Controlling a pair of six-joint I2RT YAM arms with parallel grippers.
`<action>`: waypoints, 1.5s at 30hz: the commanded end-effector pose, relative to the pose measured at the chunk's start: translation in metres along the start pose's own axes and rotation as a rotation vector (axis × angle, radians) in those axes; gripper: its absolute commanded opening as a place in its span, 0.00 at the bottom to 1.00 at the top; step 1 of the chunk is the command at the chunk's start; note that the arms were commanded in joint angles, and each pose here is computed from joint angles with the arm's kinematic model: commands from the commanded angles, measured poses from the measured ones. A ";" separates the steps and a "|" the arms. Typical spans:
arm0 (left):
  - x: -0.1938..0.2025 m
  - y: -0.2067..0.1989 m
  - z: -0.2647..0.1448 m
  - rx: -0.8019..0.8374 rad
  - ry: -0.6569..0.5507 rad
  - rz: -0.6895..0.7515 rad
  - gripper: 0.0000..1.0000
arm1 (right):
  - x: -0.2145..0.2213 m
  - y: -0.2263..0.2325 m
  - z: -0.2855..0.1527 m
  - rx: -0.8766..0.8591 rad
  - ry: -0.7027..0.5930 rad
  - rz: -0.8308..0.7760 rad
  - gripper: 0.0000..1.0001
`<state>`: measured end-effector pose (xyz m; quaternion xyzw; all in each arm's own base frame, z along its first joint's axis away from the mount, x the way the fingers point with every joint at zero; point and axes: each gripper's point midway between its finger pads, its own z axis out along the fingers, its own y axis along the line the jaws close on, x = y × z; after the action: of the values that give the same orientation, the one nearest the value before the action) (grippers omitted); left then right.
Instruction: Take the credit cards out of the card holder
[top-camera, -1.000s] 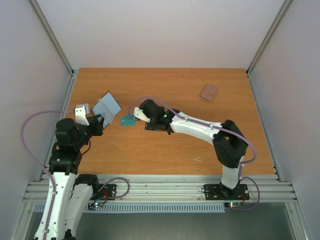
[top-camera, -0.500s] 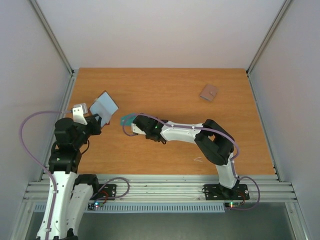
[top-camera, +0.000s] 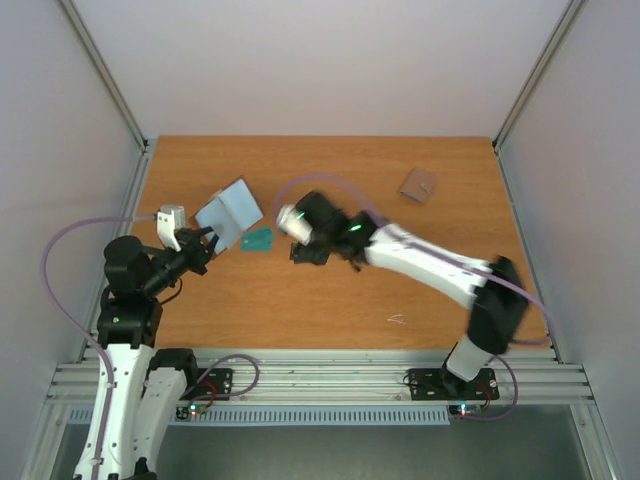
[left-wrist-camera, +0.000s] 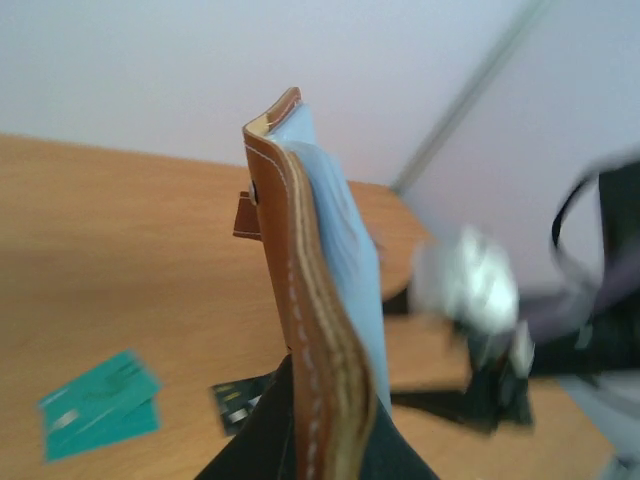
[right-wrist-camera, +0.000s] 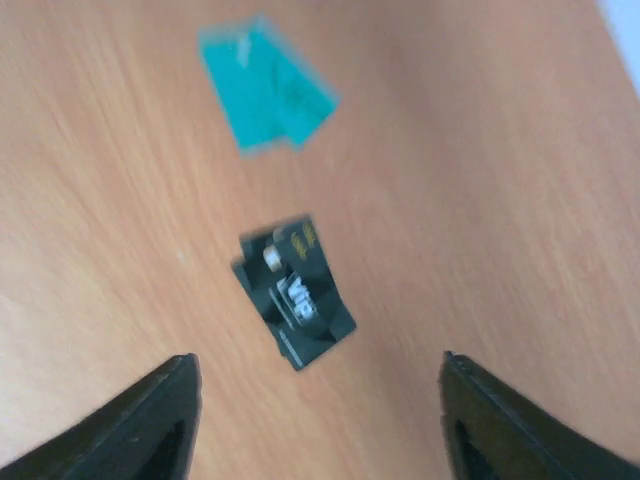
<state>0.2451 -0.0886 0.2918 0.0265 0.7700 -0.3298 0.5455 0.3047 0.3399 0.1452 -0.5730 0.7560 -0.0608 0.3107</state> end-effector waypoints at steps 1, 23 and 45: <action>-0.021 -0.087 -0.025 0.452 -0.084 0.266 0.00 | -0.036 -0.038 -0.131 -0.395 -0.467 0.443 0.73; -0.011 -0.122 -0.042 0.679 -0.041 0.285 0.00 | -0.107 -0.033 -0.236 -0.864 -0.797 0.491 0.49; 0.003 -0.103 -0.024 0.572 0.008 0.184 0.00 | -0.141 -0.004 -0.191 -0.622 -0.622 0.482 0.37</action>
<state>0.1849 -0.1568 0.3445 0.2491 0.6430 -0.4835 0.5393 0.2212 0.4158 0.3597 -0.4474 0.7036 0.4402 0.3332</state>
